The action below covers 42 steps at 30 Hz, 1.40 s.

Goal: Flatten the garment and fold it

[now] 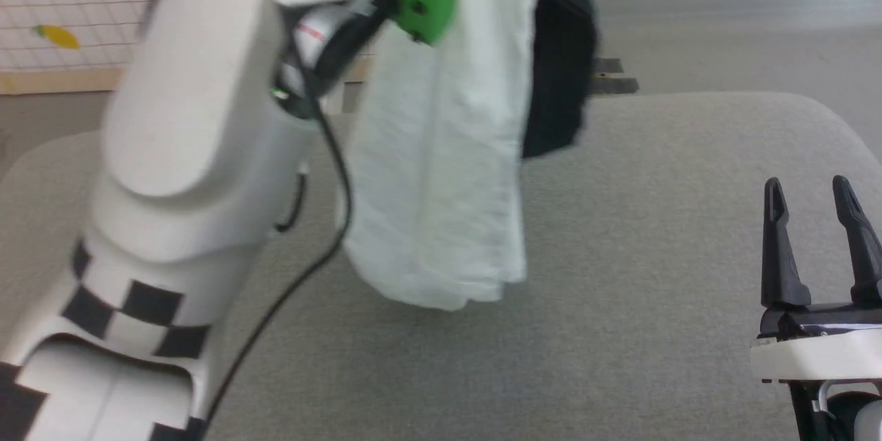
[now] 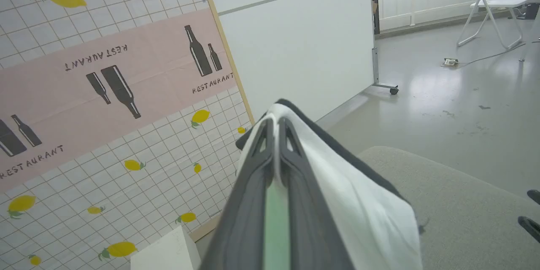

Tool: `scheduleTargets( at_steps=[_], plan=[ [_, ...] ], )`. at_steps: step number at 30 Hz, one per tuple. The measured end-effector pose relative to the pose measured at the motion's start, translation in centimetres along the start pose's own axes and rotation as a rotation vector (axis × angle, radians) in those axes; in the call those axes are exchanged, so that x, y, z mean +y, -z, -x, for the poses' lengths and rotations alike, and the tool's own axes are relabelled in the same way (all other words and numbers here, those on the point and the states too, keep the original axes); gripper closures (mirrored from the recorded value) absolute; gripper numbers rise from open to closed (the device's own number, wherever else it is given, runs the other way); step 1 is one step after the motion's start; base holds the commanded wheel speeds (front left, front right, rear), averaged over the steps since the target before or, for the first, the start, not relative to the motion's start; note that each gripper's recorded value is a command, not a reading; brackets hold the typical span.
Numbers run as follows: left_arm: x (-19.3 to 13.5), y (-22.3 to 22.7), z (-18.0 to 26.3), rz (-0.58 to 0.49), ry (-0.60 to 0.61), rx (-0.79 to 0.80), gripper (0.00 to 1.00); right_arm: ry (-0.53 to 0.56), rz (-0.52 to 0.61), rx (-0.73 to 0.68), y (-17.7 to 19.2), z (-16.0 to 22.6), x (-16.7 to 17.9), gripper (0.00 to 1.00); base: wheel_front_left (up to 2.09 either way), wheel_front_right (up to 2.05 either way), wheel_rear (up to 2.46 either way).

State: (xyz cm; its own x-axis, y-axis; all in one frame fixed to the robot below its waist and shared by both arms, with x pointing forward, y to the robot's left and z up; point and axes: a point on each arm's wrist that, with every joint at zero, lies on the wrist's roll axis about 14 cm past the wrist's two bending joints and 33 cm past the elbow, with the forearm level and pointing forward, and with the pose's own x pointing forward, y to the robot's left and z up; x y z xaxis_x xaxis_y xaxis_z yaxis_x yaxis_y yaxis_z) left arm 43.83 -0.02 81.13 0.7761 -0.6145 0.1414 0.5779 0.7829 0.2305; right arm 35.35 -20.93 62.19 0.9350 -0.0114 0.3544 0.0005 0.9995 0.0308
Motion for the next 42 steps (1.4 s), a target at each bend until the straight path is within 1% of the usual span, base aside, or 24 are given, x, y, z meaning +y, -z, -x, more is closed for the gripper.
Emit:
scheduleTargets(
  at_steps=[2,4,7,11,17,20,22,23,24,25,28,30,33,35,38,42],
  plan=[
    [-1.7,0.8,-0.8,0.014,0.047,-0.002,1.00,0.017,0.000,0.002,0.0,0.3,-0.6,0.00,0.00,0.00,0.00],
    [-3.3,2.7,-1.6,0.027,0.087,0.025,1.00,0.031,0.000,0.003,0.0,0.5,-1.0,0.00,0.00,0.00,0.00],
    [-5.4,8.1,-2.3,0.074,0.133,0.117,1.00,0.052,0.007,0.012,0.3,0.9,-1.7,0.00,0.00,0.00,0.00],
    [-7.5,15.1,-2.3,0.153,0.156,0.239,1.00,0.072,0.013,0.028,0.8,1.2,-2.3,0.00,0.00,0.00,0.00],
    [-10.0,27.6,0.7,0.227,0.166,0.515,1.00,0.095,0.021,0.062,1.8,1.3,-3.1,0.00,0.00,0.00,0.00],
    [-10.7,31.7,2.3,0.259,0.156,0.612,1.00,0.098,0.024,0.080,2.4,1.3,-3.1,0.00,0.00,0.00,0.00],
    [-11.0,33.4,2.9,0.271,0.154,0.652,1.00,0.098,0.025,0.094,2.8,1.2,-3.1,0.00,0.00,0.00,0.00],
    [-11.1,34.0,3.1,0.274,0.152,0.663,0.97,0.096,0.024,0.101,3.1,1.2,-3.1,0.00,0.00,0.00,0.00],
    [-11.0,34.2,3.2,0.280,0.146,0.663,0.56,0.091,0.022,0.108,3.3,1.1,-2.9,0.00,0.00,0.00,0.00],
    [-11.0,34.3,3.2,0.285,0.140,0.656,0.00,0.087,0.020,0.112,3.4,1.0,-2.8,0.00,0.00,0.00,0.00],
    [-10.7,33.4,2.7,0.315,0.115,0.596,0.00,0.074,0.018,0.118,3.7,0.8,-2.3,0.00,0.00,0.00,0.00],
    [-9.9,31.9,2.2,0.332,0.089,0.524,0.00,0.062,0.016,0.115,3.6,0.6,-2.0,0.00,0.00,0.00,0.00],
    [-7.8,28.1,1.3,0.365,0.021,0.361,0.00,0.049,0.010,0.104,3.1,0.6,-1.5,0.00,0.00,0.00,0.00],
    [-6.3,25.5,1.3,0.365,-0.022,0.260,0.00,0.043,0.006,0.096,2.7,0.7,-1.3,0.00,0.00,0.00,0.00],
    [-3.8,22.4,2.6,0.348,-0.104,0.135,0.00,0.038,0.002,0.097,2.5,1.2,-1.1,0.00,0.00,0.00,0.00],
    [-0.2,20.1,6.5,0.288,-0.242,0.021,0.00,0.022,-0.009,0.108,2.6,1.8,-0.6,0.00,0.00,0.00,0.00]
  ],
)
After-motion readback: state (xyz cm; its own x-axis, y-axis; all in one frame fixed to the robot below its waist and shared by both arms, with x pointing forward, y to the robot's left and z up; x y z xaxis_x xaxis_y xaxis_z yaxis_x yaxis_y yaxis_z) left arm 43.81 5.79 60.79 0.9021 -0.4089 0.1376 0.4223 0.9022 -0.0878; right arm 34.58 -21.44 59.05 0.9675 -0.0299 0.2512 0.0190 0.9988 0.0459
